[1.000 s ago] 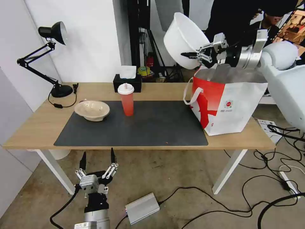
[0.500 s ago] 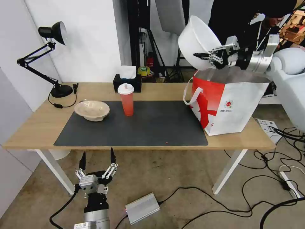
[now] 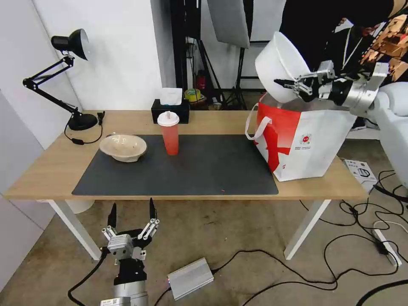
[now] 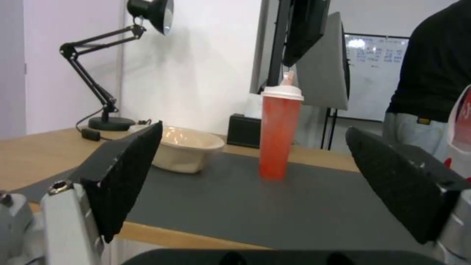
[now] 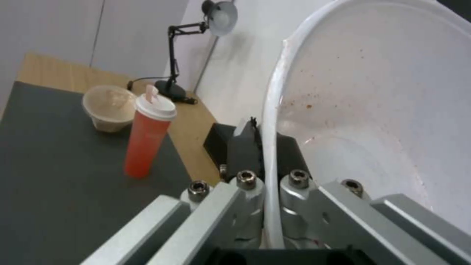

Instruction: Pick up the trash from the table and place it into the takeout bag.

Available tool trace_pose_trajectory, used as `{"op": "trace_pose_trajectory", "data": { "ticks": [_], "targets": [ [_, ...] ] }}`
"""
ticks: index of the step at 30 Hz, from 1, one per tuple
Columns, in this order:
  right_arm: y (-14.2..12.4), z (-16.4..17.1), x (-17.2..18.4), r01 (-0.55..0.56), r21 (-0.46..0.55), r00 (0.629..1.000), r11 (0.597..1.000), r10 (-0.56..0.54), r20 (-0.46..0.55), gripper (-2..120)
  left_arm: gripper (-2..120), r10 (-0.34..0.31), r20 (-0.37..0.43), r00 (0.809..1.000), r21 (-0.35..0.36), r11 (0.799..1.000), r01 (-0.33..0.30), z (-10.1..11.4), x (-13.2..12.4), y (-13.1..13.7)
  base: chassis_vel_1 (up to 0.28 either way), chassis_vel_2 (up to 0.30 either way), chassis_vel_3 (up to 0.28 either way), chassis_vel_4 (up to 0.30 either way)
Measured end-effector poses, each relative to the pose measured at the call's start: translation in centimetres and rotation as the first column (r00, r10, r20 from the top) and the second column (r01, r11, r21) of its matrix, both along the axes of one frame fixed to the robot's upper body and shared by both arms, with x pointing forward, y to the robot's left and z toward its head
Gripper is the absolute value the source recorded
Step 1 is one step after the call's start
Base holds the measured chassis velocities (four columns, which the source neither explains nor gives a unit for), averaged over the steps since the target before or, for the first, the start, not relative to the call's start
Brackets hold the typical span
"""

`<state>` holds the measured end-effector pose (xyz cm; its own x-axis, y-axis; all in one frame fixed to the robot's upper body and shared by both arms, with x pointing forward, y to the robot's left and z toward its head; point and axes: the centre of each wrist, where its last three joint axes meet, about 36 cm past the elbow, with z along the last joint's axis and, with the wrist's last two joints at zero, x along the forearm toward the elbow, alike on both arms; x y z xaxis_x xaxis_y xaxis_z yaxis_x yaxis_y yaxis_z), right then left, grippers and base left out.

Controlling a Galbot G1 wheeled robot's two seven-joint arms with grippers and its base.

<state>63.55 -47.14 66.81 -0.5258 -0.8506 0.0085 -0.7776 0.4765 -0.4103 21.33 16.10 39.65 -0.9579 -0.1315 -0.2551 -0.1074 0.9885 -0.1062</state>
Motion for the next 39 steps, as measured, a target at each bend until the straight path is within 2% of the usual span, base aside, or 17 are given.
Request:
{"op": "trace_pose_trajectory", "data": {
  "ticks": [15, 31, 33, 35, 37, 39],
  "targets": [
    [-1.8, -4.5, -1.6, 0.043, 0.02, 0.997, 0.999, -0.042, -0.062, 0, 100, 0.004, -0.003, 1.0, 0.007, 1.0, -0.004, -0.1, -0.1, 0.2, 0.0, 0.0, 0.0, 0.0],
    [-1.2, -5.0, -1.4, 0.052, 0.043, 0.996, 0.998, -0.049, -0.068, 0, 100, -0.001, -0.005, 1.0, 0.008, 1.0, 0.001, -0.3, 0.0, 0.2, 0.0, 0.0, 0.0, 0.0],
    [-1.0, -5.1, -1.5, 0.054, 0.051, 0.996, 0.997, -0.051, -0.067, 7, 100, 0.0, -0.005, 1.0, 0.008, 1.0, 0.0, -0.3, 0.0, 0.2, 0.0, 0.0, 0.0, 0.0],
    [-1.0, -5.0, -1.5, 0.055, 0.053, 0.997, 0.997, -0.051, -0.066, 9, 100, 0.0, -0.004, 1.0, 0.007, 1.0, 0.0, -0.3, 0.0, 0.2, 0.0, 0.0, 0.0, 0.0],
    [-0.9, -4.9, -1.6, 0.055, 0.056, 0.997, 0.997, -0.052, -0.061, 22, 100, 0.001, -0.003, 1.0, 0.007, 1.0, -0.001, -0.2, 0.0, 0.2, 0.0, 0.0, 0.0, 0.0],
    [-0.8, -4.9, -1.6, 0.055, 0.056, 0.997, 0.997, -0.052, -0.06, 25, 100, 0.001, -0.002, 1.0, 0.006, 1.0, -0.001, -0.2, 0.0, 0.2, 0.0, 0.0, 0.0, 0.0]
  ]
}}
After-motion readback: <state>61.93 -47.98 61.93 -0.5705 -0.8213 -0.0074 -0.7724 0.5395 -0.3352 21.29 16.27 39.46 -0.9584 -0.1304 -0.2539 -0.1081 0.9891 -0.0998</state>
